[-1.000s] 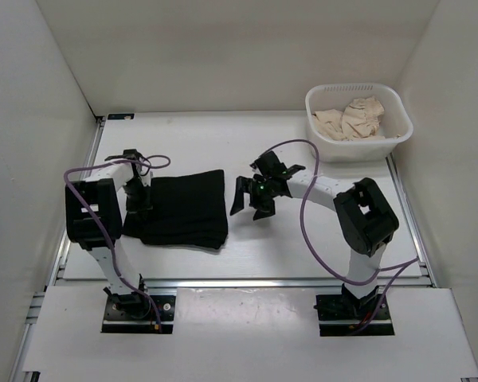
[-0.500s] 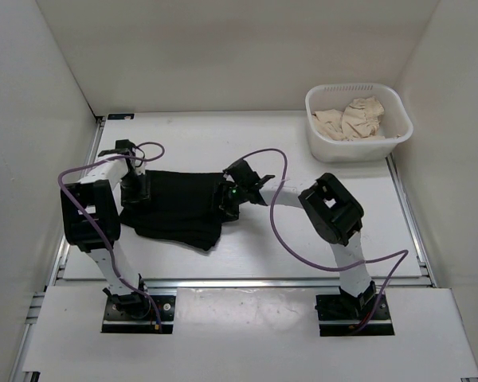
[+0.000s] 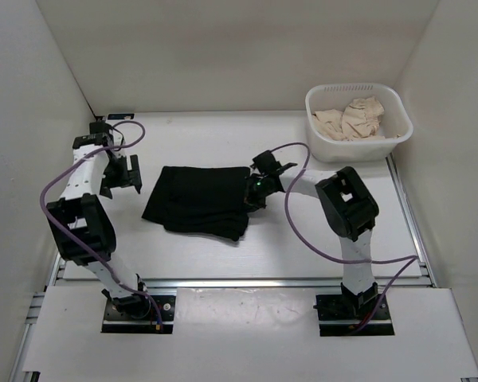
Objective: Fold and stack the trousers
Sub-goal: Fold the trousers
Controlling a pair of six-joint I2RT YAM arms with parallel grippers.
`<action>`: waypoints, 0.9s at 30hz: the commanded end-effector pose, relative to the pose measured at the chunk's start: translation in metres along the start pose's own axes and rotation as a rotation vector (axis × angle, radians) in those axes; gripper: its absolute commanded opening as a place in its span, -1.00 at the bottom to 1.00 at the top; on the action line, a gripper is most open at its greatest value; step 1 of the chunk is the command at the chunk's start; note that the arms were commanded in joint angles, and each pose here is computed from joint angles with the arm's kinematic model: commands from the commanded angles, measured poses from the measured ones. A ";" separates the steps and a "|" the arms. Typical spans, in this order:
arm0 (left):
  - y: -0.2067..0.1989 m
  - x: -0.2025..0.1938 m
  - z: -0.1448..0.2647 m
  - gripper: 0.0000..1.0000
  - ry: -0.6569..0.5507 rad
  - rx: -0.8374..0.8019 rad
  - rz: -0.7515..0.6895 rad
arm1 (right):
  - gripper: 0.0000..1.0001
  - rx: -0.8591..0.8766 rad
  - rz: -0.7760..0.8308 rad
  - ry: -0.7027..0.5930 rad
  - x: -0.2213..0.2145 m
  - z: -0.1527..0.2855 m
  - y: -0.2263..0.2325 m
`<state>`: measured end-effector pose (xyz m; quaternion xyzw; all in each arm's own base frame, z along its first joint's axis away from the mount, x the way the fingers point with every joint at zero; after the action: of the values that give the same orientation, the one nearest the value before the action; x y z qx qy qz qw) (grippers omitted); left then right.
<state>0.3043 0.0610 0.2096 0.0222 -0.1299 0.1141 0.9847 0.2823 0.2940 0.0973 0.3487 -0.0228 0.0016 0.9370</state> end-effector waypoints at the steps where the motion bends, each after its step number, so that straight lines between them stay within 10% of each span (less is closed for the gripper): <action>1: -0.001 -0.017 0.034 1.00 -0.013 -0.018 -0.004 | -1.00 -0.077 0.065 0.073 0.003 0.052 -0.023; 8: -0.003 -0.046 0.041 1.00 0.027 -0.061 -0.004 | -0.35 -0.157 0.140 0.191 0.026 0.100 -0.061; 16: 0.000 -0.054 0.050 1.00 0.018 -0.059 0.005 | 0.98 -0.288 0.222 0.141 0.048 0.125 -0.051; 27: 0.018 -0.051 0.084 1.00 -0.226 0.039 0.054 | 0.98 -0.617 0.169 -0.281 -0.005 0.264 -0.013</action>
<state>0.2336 0.0576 0.2581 0.0295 -0.1752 0.1342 0.9749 0.2930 0.1375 0.2513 0.1012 -0.1326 0.0711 0.9834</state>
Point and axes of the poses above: each gripper's point midway between its finger pads, its own z axis back along the fingers, its own y axis along the line the jaws close on, x = y × z, the point moved 10 cm from there along z, back along the fingers, and after that the axes turned 2 degrees about z, right-handed, at the moved point
